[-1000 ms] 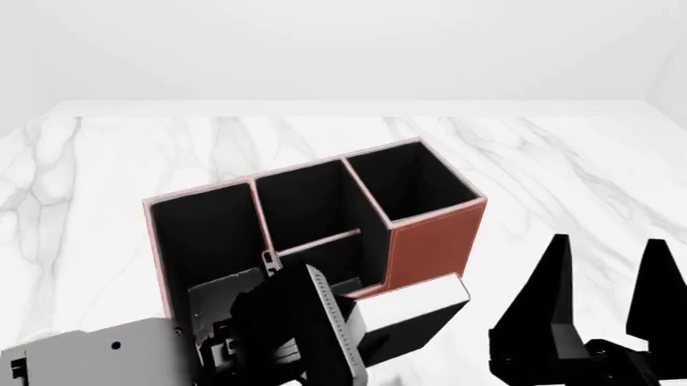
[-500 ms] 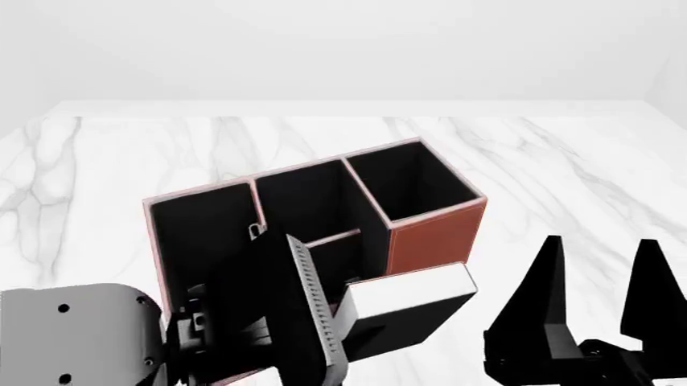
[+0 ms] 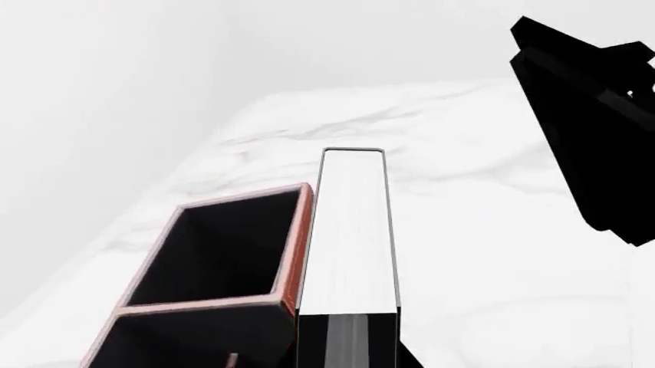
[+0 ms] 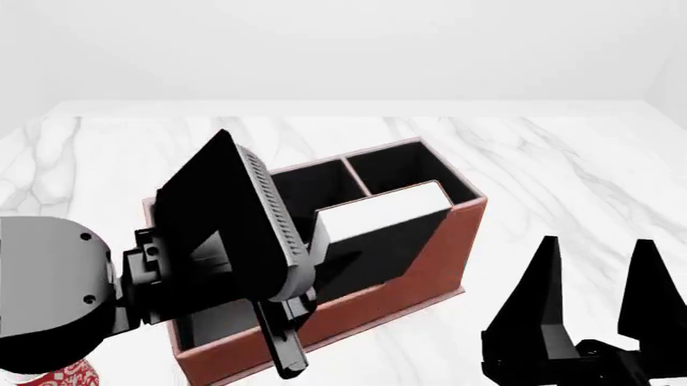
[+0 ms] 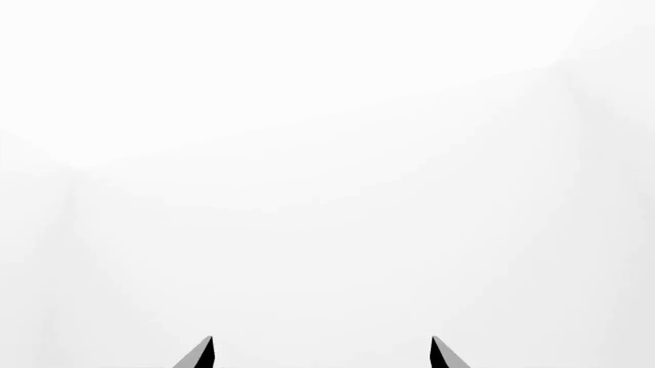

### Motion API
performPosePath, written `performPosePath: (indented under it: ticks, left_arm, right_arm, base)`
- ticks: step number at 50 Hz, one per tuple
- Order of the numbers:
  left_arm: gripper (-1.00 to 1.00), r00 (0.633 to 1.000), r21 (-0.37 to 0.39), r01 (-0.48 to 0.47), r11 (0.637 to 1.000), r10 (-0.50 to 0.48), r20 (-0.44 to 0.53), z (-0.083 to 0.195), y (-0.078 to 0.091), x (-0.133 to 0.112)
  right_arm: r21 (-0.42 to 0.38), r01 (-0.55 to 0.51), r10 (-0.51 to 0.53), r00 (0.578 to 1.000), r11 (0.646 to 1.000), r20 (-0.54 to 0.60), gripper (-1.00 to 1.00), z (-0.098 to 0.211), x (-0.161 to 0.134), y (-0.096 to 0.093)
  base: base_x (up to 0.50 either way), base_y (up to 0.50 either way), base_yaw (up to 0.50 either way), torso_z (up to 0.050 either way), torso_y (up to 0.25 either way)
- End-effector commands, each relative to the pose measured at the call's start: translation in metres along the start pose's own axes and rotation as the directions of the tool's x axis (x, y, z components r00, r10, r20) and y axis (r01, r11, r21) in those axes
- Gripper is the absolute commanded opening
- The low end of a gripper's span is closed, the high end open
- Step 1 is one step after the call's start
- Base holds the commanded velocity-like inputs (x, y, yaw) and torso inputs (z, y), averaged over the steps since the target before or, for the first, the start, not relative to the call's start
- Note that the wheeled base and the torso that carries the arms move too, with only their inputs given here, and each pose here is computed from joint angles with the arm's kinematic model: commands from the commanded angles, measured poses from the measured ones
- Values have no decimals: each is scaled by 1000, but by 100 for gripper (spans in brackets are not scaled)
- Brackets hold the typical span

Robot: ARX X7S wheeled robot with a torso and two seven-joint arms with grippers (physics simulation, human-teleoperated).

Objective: Pick up the book and place it in the back compartment of the caddy.

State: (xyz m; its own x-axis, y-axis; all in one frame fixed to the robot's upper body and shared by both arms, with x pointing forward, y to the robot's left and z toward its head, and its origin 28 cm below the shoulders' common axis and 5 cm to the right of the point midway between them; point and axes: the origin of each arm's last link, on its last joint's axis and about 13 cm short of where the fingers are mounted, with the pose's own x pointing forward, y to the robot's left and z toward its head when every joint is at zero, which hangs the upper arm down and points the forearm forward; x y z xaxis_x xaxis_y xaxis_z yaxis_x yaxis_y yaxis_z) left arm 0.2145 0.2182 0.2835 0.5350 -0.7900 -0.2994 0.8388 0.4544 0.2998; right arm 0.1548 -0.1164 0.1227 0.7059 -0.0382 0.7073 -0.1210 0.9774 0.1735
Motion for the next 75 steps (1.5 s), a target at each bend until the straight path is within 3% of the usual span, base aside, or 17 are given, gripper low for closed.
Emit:
performPosePath:
  ticks: [1, 17, 30, 32, 43, 75]
  left_arm:
    - [-100, 996, 2, -67, 998, 67, 64, 16, 10, -11]
    - [-100, 994, -22, -80, 997, 81, 72, 15, 12, -12]
    - [-100, 977, -161, -141, 977, 163, 136, 20, 27, -5]
    - [-100, 971, -212, -164, 963, 195, 135, 20, 31, -3]
    - [-100, 964, -268, -206, 941, 242, 111, 11, 37, 0]
    - [-100, 984, -268, -129, 955, 157, 84, -9, 31, 14]
  right_arm:
    - [-21, -7, 7, 1000, 1000, 14, 100, 0, 1, -1]
    - [-22, -7, 8, 1000, 1000, 6, 100, -2, 1, -1]
    - [-21, -11, 11, 1000, 1000, -3, 100, -5, 0, 0]
    - [-21, -11, 11, 1000, 1000, -4, 100, -5, -1, 0]
    - [-22, -15, 15, 1000, 1000, -10, 100, -7, -2, 0]
    - [-24, -15, 14, 1000, 1000, -14, 100, -8, -2, 0]
  base:
    - [0, 0, 0, 0, 0]
    - [0, 0, 0, 1, 1]
    - [0, 0, 0, 0, 1]
    - [0, 0, 0, 0, 0]
    - [0, 0, 0, 0, 2]
    - [0, 0, 0, 0, 1]
